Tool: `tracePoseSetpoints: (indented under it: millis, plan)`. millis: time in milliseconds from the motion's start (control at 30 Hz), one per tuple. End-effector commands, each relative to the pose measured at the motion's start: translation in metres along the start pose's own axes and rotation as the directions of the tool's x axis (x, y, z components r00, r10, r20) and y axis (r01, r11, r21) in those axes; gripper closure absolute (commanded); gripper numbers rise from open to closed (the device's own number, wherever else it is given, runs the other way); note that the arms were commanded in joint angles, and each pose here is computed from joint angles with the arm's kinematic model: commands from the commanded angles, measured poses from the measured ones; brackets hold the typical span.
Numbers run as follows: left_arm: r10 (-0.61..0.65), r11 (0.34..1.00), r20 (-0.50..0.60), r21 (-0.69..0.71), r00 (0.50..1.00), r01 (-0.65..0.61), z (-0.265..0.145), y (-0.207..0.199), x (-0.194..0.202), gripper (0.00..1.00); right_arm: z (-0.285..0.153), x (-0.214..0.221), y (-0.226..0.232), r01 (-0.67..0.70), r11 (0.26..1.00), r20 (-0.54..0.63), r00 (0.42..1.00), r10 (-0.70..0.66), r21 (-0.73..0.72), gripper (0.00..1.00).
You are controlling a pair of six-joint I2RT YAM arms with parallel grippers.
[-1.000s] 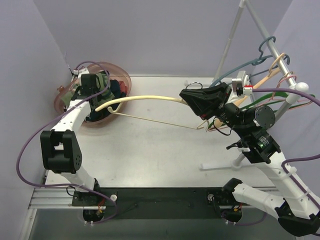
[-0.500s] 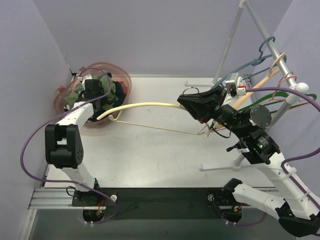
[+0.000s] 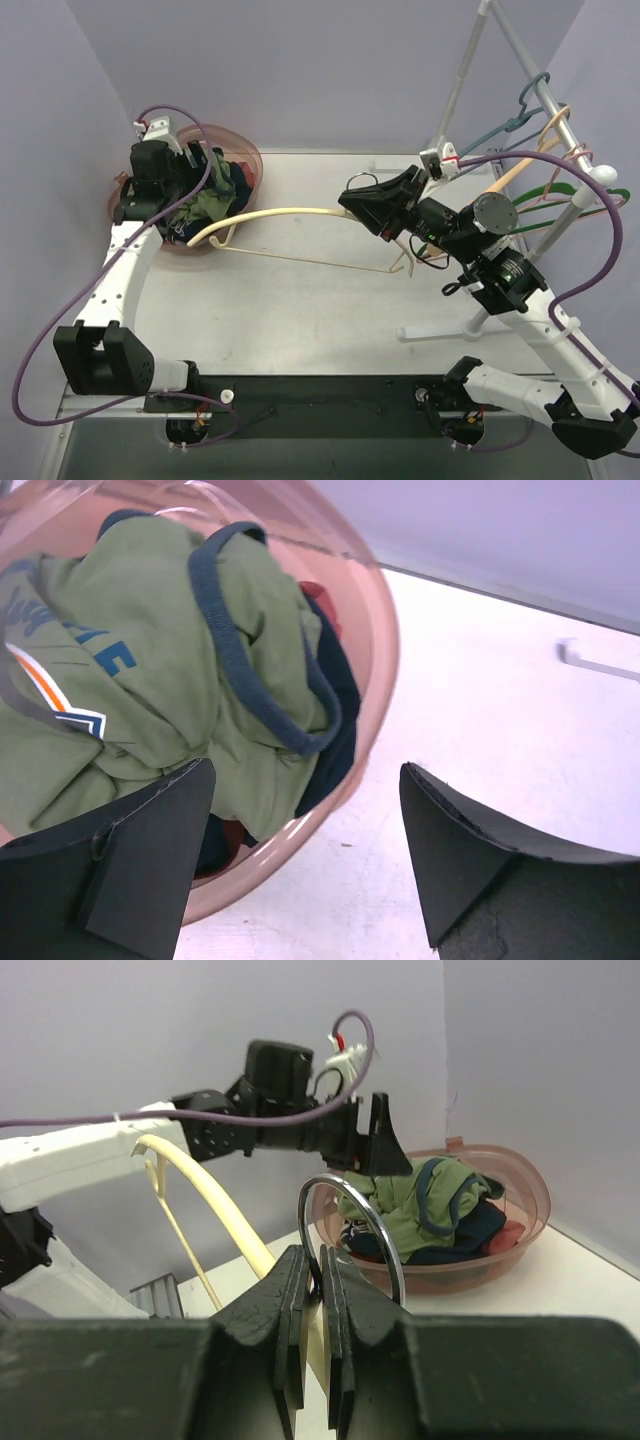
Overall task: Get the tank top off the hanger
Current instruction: Place the tank top in the bin, then place the hanger at the clothesline.
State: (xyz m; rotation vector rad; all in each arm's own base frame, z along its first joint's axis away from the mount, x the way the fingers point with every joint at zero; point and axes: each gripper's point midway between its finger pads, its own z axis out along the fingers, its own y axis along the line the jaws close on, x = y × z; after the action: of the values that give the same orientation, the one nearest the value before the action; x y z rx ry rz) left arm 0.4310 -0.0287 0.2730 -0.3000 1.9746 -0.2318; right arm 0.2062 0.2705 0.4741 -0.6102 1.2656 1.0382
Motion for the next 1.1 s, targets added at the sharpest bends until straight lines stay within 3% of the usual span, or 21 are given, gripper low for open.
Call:
tracePoseSetpoints:
  millis: [0, 167, 267, 400, 500, 533, 600, 800, 900, 1067]
  plan:
    - [0.092, 0.978, 0.042, 0.182, 0.995, -0.098, -0.044, -0.034, -0.024, 0.16, 0.008, -0.023, 0.006, 0.086, 0.996, 0.031, 0.996, -0.085, -0.022, 1.00]
    - [0.162, 0.846, 0.160, 0.485, 0.974, -0.221, -0.111, -0.086, -0.028, 0.17, 0.023, 0.016, -0.003, 0.106, 0.993, -0.153, 0.982, -0.113, -0.056, 1.00]
    - [0.207, 0.797, 0.245, 0.519, 0.947, -0.308, -0.141, -0.096, -0.039, 0.18, 0.027, 0.038, -0.007, 0.123, 0.989, -0.239, 0.961, -0.139, -0.083, 1.00]
    - [0.260, 0.630, 0.317, 0.661, 0.912, -0.409, -0.186, -0.126, -0.040, 0.18, 0.034, 0.054, -0.012, 0.118, 0.989, -0.278, 0.950, -0.140, -0.095, 1.00]
    - [0.258, 0.531, 0.331, 0.736, 0.908, -0.419, -0.211, -0.140, -0.037, 0.18, 0.041, 0.064, -0.016, 0.105, 0.990, -0.305, 0.944, -0.128, -0.089, 1.00]
    - [0.262, 0.465, 0.331, 0.780, 0.907, -0.418, -0.222, -0.147, -0.029, 0.18, 0.042, 0.065, -0.017, 0.104, 0.990, -0.306, 0.943, -0.127, -0.091, 1.00]
    - [0.267, 0.419, 0.321, 0.810, 0.909, -0.409, -0.227, -0.149, -0.019, 0.20, 0.046, 0.068, -0.019, 0.105, 0.990, -0.306, 0.943, -0.129, -0.091, 1.00]
    - [0.243, 0.174, 0.337, 0.907, 0.910, -0.382, -0.254, -0.154, 0.026, 0.21, 0.053, 0.061, -0.029, 0.156, 0.986, -0.309, 0.936, -0.167, -0.061, 1.00]
    - [0.227, 0.126, 0.344, 0.917, 0.911, -0.378, -0.263, -0.155, 0.031, 0.21, 0.055, 0.060, -0.027, 0.155, 0.984, -0.326, 0.929, -0.174, -0.084, 1.00]
    - [0.248, 0.130, 0.287, 0.937, 0.925, -0.325, -0.254, -0.152, 0.042, 0.23, 0.057, 0.049, -0.026, 0.197, 0.975, -0.302, 0.928, -0.219, -0.100, 1.00]
